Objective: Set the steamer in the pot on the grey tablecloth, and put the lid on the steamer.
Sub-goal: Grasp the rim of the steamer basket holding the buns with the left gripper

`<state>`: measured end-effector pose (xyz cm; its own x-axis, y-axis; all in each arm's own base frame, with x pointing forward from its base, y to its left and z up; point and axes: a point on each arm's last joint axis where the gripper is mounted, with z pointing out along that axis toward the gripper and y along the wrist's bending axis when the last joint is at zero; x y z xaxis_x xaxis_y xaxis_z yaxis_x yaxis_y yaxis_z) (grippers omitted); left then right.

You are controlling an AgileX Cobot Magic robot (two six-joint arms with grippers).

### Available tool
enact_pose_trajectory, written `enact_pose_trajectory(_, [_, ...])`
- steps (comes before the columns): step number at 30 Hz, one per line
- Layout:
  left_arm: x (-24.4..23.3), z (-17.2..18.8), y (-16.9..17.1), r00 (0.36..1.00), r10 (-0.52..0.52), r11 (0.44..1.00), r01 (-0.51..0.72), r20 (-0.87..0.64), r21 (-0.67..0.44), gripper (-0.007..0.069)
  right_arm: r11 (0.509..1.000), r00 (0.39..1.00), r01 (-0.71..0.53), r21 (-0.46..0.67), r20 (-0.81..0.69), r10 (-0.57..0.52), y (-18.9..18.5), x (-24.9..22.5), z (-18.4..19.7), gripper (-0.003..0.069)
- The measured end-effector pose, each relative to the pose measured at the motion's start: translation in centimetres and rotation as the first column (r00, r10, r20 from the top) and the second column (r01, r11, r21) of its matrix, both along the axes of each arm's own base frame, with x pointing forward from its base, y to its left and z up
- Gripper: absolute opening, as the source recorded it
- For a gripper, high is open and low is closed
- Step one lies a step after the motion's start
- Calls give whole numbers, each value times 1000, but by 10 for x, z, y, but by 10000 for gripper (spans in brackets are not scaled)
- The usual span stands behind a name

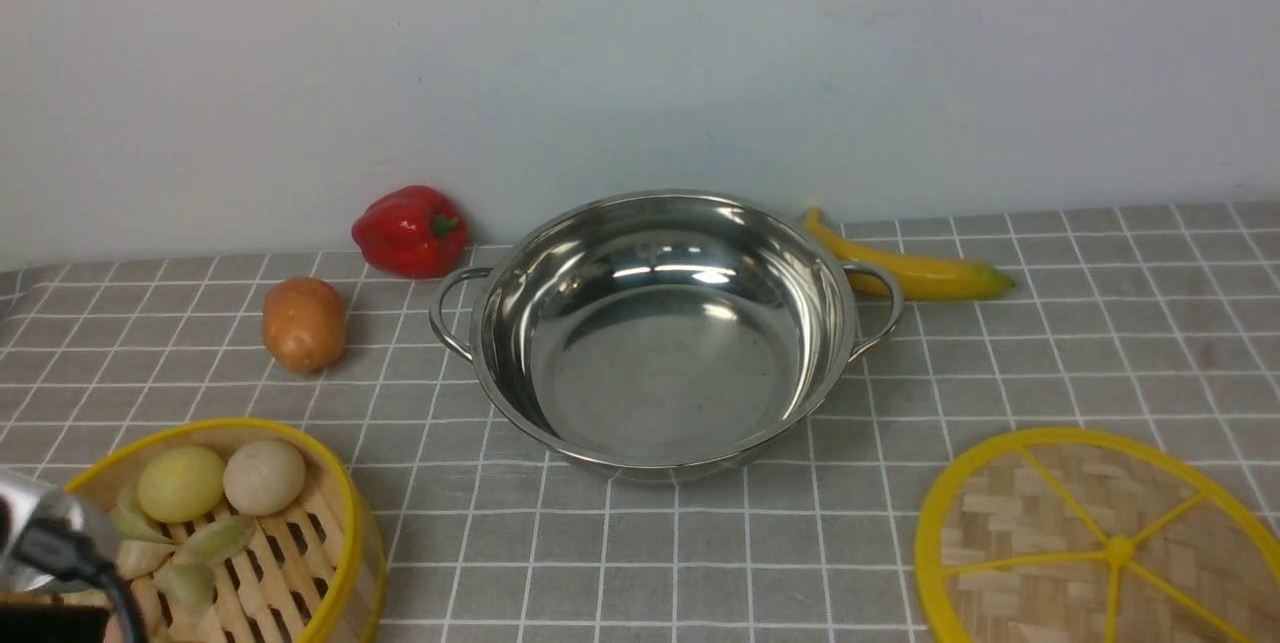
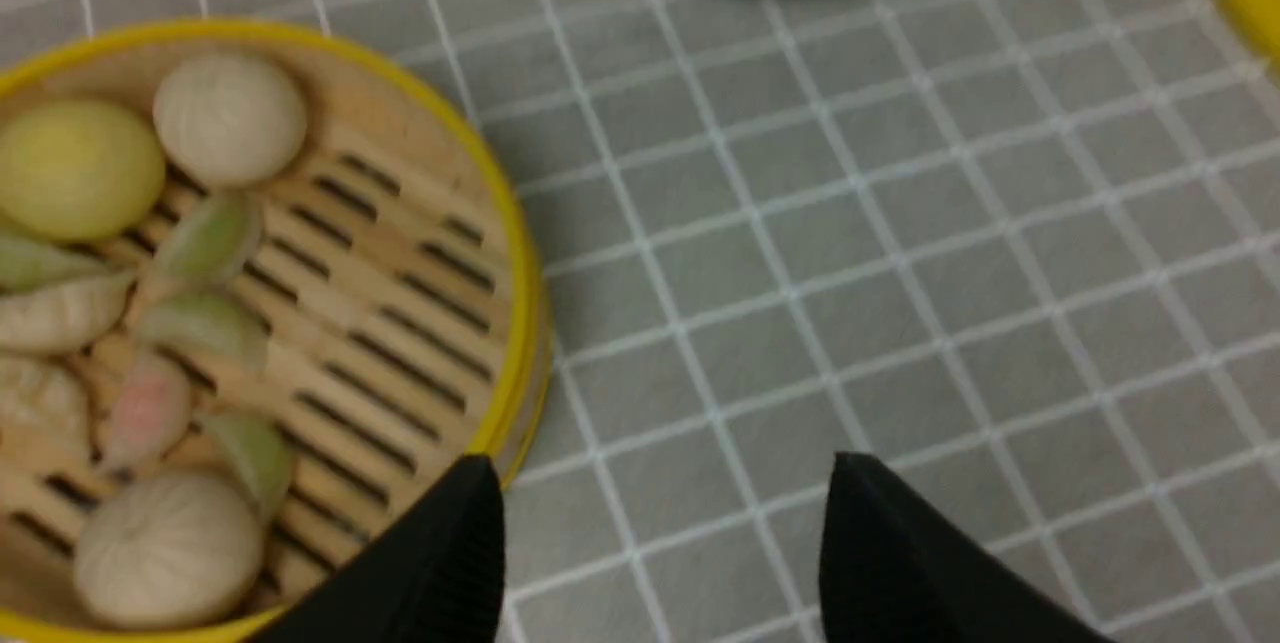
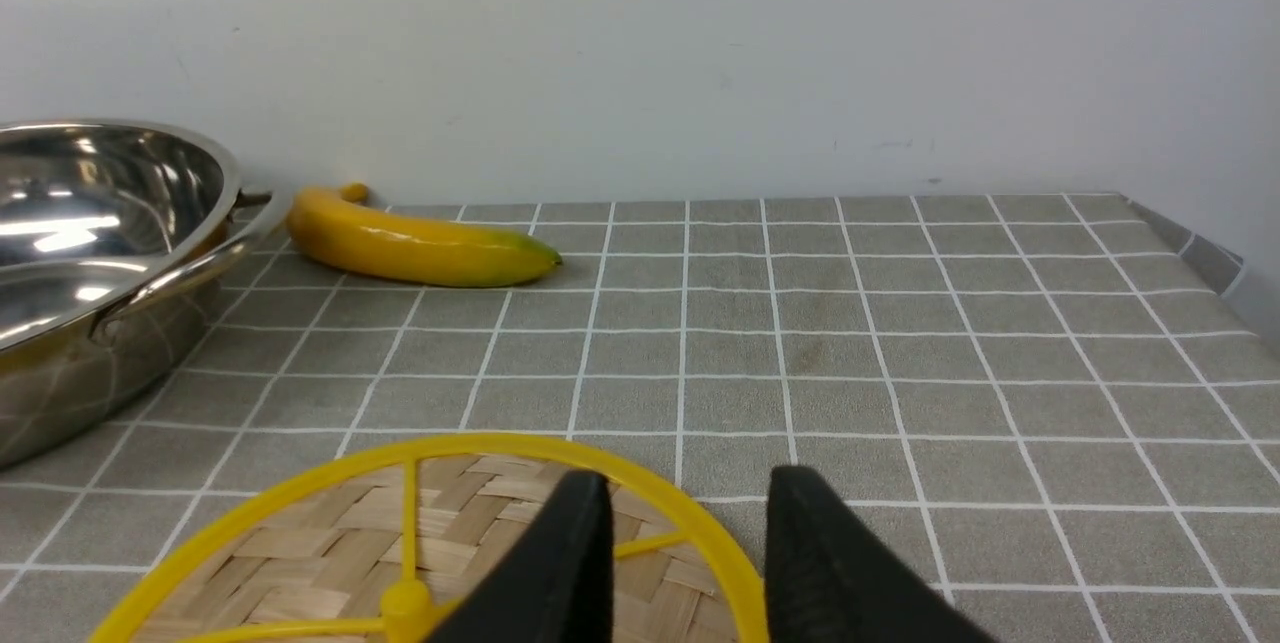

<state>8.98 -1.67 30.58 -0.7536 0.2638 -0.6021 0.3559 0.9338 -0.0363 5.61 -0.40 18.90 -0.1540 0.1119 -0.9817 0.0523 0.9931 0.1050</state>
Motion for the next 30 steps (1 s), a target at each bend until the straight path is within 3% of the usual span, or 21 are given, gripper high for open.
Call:
enact_pose_trajectory(3, [15,-9,5,995,-21,999,25,-97,44,400,1000,1000,0,0,0,0,0,0,0,242])
enact_pose_trajectory(12, [61,-43,10,941,-98,995,103,-325,1,400,1000,1000,0,0,0,0,0,0,0,242])
enact_pose_trajectory(18, [81,-59,14,930,-112,992,123,-351,9,419,1000,1000,0,0,0,0,0,0,0,242])
enact_pose_trajectory(25, [104,-81,9,896,-257,955,293,-361,48,473,1000,1000,0,0,0,0,0,0,0,242])
enact_pose_trajectory(30, [116,-99,10,875,-269,950,311,-402,42,474,1000,1000,0,0,0,0,0,0,0,242])
